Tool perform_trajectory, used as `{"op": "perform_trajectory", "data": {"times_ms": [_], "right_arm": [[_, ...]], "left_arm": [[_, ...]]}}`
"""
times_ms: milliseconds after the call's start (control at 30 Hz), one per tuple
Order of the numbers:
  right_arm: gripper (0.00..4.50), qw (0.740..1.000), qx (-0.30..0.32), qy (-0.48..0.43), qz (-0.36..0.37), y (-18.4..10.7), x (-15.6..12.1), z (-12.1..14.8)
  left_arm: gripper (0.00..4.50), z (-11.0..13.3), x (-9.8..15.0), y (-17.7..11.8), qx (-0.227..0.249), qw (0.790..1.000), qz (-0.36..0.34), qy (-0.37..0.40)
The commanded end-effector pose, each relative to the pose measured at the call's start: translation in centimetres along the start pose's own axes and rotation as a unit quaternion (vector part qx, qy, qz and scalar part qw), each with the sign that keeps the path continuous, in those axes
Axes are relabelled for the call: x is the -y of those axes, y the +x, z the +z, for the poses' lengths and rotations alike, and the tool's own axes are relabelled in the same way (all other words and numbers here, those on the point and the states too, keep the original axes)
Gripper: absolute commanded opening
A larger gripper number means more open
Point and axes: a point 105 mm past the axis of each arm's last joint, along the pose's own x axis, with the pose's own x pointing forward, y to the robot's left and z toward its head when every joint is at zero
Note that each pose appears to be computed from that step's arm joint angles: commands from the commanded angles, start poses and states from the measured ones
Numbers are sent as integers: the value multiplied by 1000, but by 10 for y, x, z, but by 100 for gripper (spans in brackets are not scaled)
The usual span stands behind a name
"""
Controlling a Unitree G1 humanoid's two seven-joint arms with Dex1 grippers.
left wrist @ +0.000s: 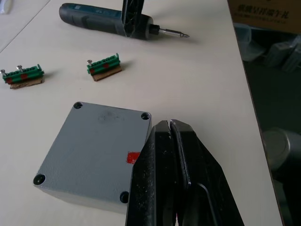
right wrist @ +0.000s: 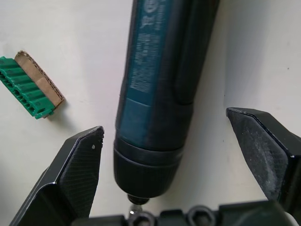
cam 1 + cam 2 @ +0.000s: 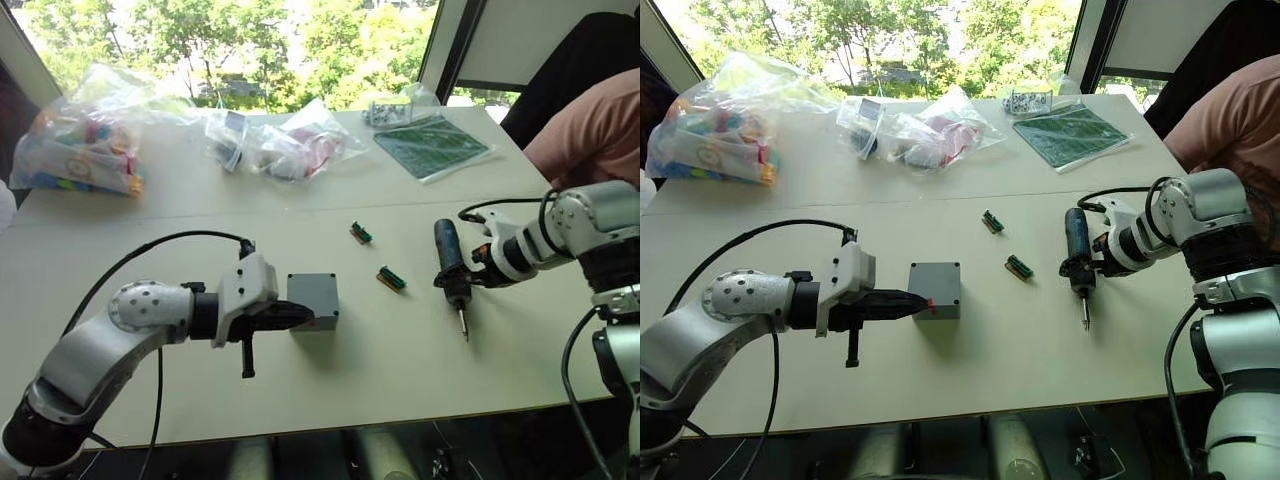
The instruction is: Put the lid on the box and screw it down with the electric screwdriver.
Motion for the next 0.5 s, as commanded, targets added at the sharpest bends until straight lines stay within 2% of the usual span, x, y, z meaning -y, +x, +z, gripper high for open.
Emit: {"op": "perform_trajectory", "data": {"times_ms": [33,67,167,400,500], "right_arm": [[448,1000,-24,-10,-1,4,-4,-3],[448,999,-31,-8,-7,6,-1,-5],[385,998,-57,7,-21,13,8,-13],[179,997,-78,-7,-27,18,15,-20],[178,998,-59,-11,-22,18,14,-12]], "left_arm": [[0,8,4,-2,17,1000,22,10],[0,8,5,0,19,999,25,8],[0,7,7,2,19,999,34,2],[0,7,4,0,18,999,46,-2],[0,6,2,-1,15,999,45,-3]]}}
